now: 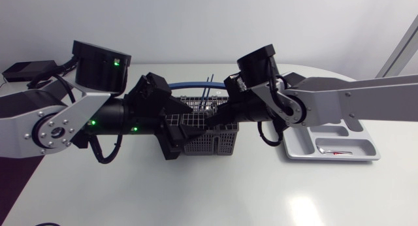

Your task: Unload the cutlery basket into the drawer organizer.

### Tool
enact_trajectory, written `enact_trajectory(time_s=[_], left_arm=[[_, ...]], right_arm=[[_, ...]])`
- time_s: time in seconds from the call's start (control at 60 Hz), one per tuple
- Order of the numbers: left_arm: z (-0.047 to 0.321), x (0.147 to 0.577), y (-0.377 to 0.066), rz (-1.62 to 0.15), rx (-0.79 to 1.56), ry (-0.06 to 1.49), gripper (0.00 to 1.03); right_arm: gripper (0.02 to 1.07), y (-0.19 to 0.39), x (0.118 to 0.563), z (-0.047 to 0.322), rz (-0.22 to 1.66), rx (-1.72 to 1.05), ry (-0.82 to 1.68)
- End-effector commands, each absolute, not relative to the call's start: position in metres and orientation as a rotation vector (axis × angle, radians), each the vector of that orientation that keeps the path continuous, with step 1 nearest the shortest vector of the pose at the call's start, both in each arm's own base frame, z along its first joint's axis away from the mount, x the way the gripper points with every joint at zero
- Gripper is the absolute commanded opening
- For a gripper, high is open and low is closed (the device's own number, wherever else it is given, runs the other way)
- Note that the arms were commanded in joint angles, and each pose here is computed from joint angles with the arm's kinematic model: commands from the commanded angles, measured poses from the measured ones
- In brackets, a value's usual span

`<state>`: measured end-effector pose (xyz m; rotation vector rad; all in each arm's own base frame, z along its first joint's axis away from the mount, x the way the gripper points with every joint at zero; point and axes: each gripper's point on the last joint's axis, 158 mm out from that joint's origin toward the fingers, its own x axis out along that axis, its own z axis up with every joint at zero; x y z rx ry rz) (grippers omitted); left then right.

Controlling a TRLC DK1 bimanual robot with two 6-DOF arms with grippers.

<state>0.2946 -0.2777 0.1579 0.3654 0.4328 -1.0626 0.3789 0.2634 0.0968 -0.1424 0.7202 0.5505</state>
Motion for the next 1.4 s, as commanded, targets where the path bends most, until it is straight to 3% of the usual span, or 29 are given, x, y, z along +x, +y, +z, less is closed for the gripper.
enact_trajectory(time_s=[0.0,0.2,0.6,1.033,1.2,1.383], left_arm=[[0.150,0.291,-0.281,-1.079,0.360,0.449,0.83],[0.151,0.290,-0.282,-1.082,0.360,0.448,0.83],[0.150,0.289,-0.283,-1.087,0.360,0.450,0.83],[0.148,0.294,-0.282,-1.073,0.362,0.459,0.83],[0.143,0.306,-0.281,-1.030,0.377,0.474,0.83],[0.141,0.321,-0.281,-0.976,0.374,0.480,0.83]], right_arm=[[0.08,0.258,0.377,0.080,0.532,-0.149,0.753],[0.08,0.259,0.372,0.089,0.550,-0.163,0.731],[0.08,0.272,0.338,0.167,0.746,-0.067,0.640],[0.08,0.240,0.309,0.243,0.767,0.003,0.557],[0.08,0.178,0.306,0.245,0.640,-0.020,0.561],[0.08,0.090,0.303,0.196,0.434,-0.082,0.630]])
